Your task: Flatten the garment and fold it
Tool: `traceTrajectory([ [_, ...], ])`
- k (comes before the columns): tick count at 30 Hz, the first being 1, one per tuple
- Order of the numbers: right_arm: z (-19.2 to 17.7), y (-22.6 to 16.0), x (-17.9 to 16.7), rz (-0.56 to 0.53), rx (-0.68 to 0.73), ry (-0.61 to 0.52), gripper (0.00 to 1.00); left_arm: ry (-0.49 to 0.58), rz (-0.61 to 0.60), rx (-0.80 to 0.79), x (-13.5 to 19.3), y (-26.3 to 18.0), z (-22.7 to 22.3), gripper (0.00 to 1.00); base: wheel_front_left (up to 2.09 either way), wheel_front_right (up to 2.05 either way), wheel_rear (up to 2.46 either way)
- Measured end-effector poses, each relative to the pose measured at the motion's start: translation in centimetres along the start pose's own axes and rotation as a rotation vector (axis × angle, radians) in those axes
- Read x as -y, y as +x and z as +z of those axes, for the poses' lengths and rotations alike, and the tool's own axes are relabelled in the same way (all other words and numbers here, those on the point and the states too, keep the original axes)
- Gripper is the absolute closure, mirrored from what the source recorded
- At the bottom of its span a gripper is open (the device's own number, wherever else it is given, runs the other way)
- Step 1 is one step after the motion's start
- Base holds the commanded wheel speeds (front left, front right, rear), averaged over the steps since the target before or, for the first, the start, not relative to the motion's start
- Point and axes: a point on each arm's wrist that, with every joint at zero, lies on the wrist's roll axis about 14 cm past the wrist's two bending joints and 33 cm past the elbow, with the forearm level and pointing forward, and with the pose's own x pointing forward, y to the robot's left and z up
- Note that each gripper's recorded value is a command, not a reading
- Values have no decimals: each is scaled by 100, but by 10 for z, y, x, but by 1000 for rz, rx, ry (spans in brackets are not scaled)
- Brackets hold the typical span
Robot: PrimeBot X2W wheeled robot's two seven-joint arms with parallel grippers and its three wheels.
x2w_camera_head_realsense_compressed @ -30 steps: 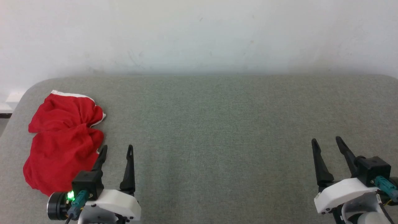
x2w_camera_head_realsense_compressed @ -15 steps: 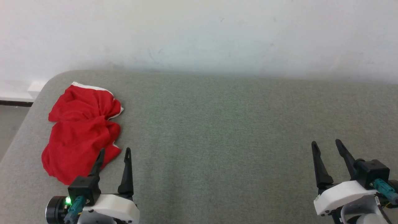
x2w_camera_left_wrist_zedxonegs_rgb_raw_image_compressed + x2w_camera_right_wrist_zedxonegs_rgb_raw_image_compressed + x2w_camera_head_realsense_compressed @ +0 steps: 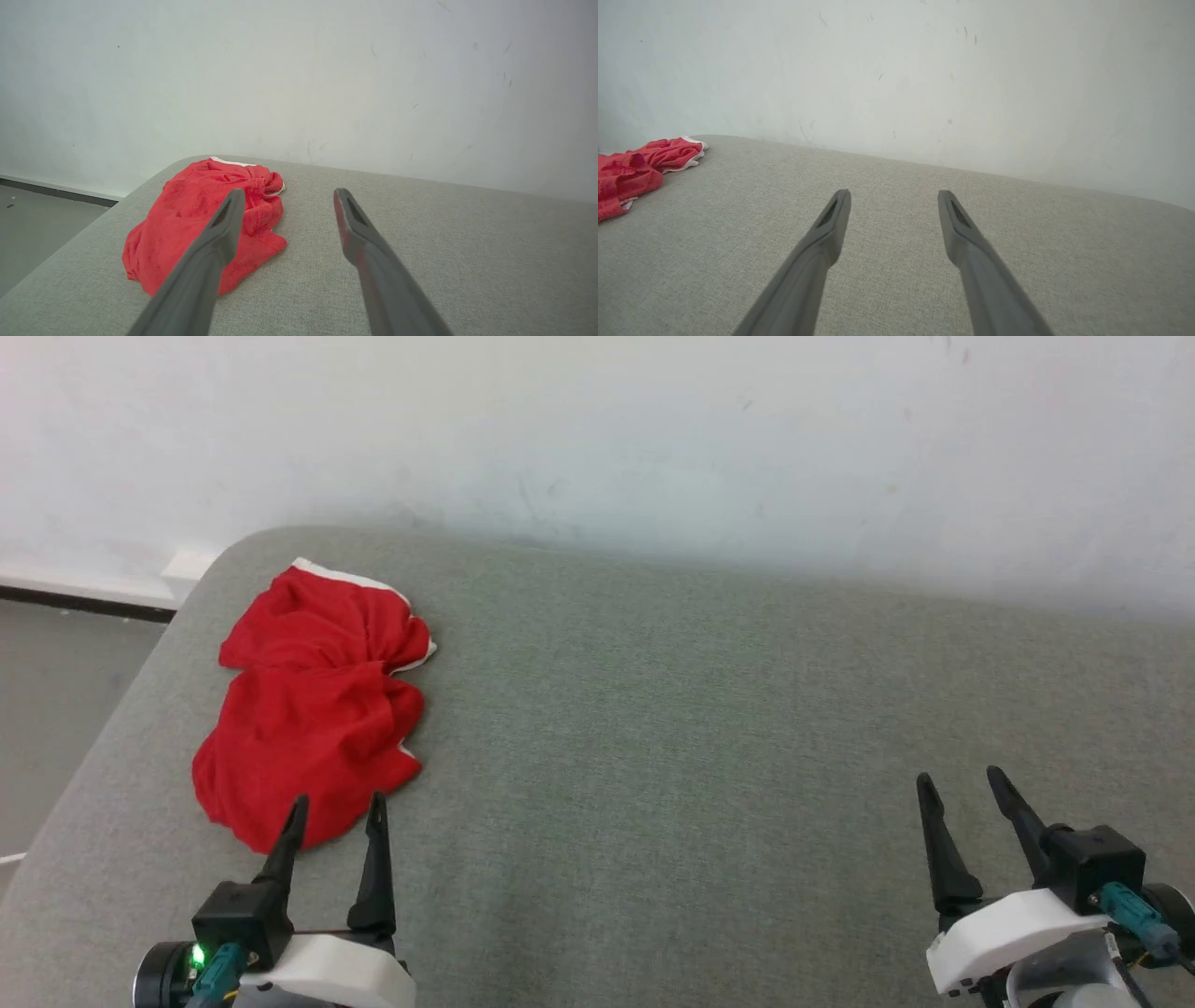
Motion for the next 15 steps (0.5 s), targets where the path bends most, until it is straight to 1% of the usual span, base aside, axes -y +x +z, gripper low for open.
traceTrajectory([
  [15,-9,22,-46,141,-7,7,0,-18,133,12,-40,-27,0,0,0,0,0],
])
